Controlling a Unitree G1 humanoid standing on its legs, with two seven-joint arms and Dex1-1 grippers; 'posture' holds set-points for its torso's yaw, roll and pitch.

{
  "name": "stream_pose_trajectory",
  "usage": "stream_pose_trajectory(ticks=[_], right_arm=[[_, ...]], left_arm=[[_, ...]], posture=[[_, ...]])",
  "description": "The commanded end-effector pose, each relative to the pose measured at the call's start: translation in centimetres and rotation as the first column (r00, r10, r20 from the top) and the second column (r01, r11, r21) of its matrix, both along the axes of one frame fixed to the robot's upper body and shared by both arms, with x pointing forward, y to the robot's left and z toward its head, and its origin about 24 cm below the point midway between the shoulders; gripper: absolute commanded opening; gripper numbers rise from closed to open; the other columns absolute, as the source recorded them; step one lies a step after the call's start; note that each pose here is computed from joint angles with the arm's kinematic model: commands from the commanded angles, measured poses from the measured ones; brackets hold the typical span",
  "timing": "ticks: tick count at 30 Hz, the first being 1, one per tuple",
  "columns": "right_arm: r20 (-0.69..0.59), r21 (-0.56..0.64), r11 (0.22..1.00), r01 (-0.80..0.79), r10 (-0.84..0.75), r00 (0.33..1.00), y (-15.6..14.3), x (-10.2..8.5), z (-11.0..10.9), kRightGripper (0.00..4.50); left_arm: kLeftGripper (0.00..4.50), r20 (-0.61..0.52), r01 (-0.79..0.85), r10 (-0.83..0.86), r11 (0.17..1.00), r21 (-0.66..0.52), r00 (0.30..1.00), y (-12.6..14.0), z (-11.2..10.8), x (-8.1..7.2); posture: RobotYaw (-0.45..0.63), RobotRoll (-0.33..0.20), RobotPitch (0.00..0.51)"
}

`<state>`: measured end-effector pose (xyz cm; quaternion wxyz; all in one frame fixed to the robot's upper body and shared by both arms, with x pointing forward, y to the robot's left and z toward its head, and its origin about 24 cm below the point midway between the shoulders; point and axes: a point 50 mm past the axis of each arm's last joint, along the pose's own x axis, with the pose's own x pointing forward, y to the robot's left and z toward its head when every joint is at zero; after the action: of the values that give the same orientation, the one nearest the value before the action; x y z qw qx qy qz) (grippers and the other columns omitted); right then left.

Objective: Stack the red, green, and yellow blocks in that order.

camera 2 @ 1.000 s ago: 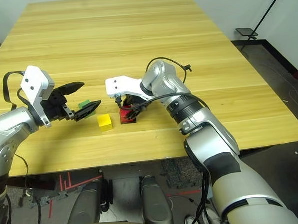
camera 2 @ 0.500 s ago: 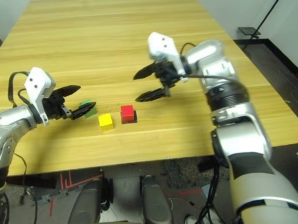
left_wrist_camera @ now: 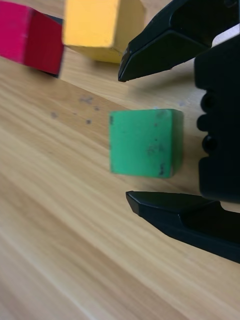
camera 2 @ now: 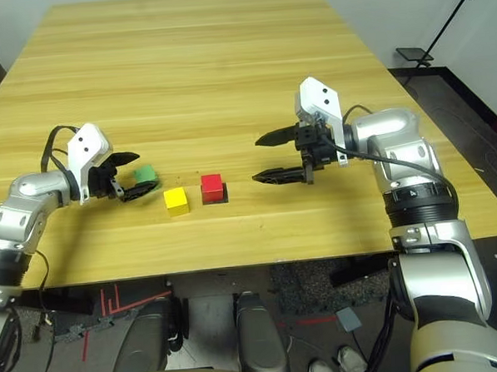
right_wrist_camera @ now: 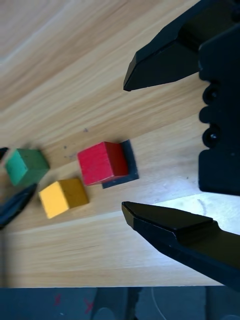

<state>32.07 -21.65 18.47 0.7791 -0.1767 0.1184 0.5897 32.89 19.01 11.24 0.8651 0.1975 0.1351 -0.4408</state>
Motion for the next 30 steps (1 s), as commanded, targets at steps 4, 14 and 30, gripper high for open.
stream_pose_trajectory(ticks=[4,14,30], right_arm=[[0.013,0.031,0.999,0.029,-0.029,0.999,0.2,-0.2,0.0,4.46],[0.009,0.055,0.997,0.051,-0.052,0.999,0.3,-0.2,-0.3,4.5],[-0.037,0.073,0.993,0.094,-0.091,0.995,-0.2,-1.1,-1.6,4.5]], left_arm=[[4.5,0.011,-0.028,0.027,0.997,0.067,1.0,0.0,-0.6,1.3],[2.1,-0.134,0.019,-0.012,0.999,0.049,0.991,-1.0,0.1,0.2],[2.1,-0.057,0.331,-0.336,0.941,-0.074,0.94,-11.4,7.1,-1.6]], posture=[[0.17,-0.117,0.077],[0.17,-0.109,0.087],[0.16,-0.087,0.095]])
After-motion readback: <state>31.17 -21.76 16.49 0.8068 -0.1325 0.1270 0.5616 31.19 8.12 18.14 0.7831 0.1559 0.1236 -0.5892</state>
